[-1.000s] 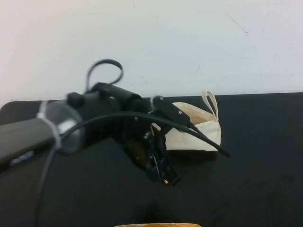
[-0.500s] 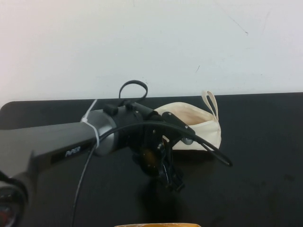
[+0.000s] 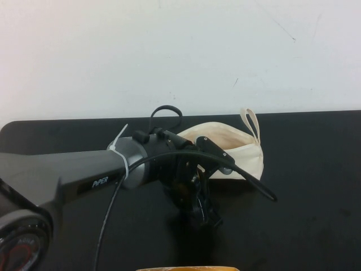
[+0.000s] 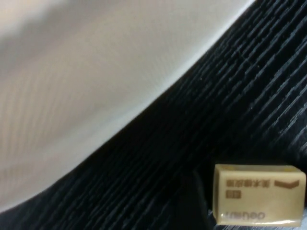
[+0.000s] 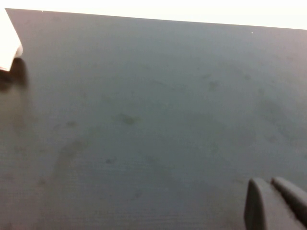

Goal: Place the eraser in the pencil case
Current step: Pick up the eraser from the table, then place the eraser on the pencil case

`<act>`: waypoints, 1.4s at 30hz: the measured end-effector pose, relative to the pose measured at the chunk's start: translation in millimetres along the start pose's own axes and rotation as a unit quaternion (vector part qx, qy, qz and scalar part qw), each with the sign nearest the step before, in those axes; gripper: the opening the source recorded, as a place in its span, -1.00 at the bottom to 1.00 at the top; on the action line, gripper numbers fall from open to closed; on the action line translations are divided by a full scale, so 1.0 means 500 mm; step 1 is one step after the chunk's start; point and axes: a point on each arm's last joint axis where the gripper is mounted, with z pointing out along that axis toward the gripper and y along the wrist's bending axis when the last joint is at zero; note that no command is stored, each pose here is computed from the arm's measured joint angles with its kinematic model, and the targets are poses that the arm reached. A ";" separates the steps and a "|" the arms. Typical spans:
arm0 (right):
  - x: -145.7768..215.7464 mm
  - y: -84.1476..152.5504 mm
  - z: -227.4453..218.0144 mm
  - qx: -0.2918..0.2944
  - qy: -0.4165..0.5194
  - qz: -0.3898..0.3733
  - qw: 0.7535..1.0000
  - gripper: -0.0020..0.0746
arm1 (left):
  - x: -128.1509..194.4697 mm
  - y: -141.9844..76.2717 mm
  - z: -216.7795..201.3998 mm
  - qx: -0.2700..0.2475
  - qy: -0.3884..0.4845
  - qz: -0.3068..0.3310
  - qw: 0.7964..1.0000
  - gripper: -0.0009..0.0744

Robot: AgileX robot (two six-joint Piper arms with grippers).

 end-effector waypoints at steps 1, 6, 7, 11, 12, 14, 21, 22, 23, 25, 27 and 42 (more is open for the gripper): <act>0.000 0.000 0.000 0.000 0.000 0.000 1.000 -0.95 | 0.000 0.000 0.000 0.000 0.000 0.000 1.000 0.24; 0.000 0.000 0.000 0.000 0.000 0.000 1.000 -0.95 | 0.000 0.000 0.000 0.000 0.000 0.000 1.000 -0.23; 0.000 0.000 0.000 0.000 0.000 0.000 1.000 -0.95 | 0.000 0.000 0.000 0.000 0.001 0.000 1.000 -0.22; 0.000 0.000 0.000 0.000 0.000 0.000 1.000 -0.95 | 0.002 -0.001 -0.001 0.003 0.008 -0.008 1.000 -0.22; 0.000 0.000 0.000 0.000 0.000 0.000 1.000 -0.95 | 0.003 -0.002 -0.001 0.006 0.010 -0.013 1.000 -0.22; 0.000 0.000 0.000 0.000 0.000 0.000 1.000 -0.95 | 0.004 -0.004 -0.004 0.011 0.014 -0.022 1.000 -0.22; 0.000 0.000 0.000 0.000 0.000 0.000 1.000 -0.95 | -0.012 -0.012 -0.070 0.039 0.035 -0.040 0.998 -0.22; 0.000 0.000 0.000 0.000 0.000 0.000 1.000 -0.95 | -0.018 -0.013 -0.088 0.043 0.034 -0.040 0.998 -0.22; 0.000 0.000 0.000 0.000 0.000 0.000 1.000 -0.95 | -0.028 -0.013 -0.109 0.046 0.029 -0.041 0.998 -0.22; 0.000 0.000 0.000 0.000 0.000 0.000 1.000 -0.95 | -0.050 -0.013 -0.152 0.052 0.012 -0.042 0.998 -0.22; 0.000 0.000 0.000 0.000 0.000 0.000 1.000 -0.95 | -0.075 -0.012 -0.199 0.056 -0.017 -0.042 0.997 -0.22; 0.000 0.000 0.000 0.000 0.000 0.000 1.000 -0.95 | -0.190 0.034 -0.220 -0.051 -0.225 -0.001 0.973 -0.22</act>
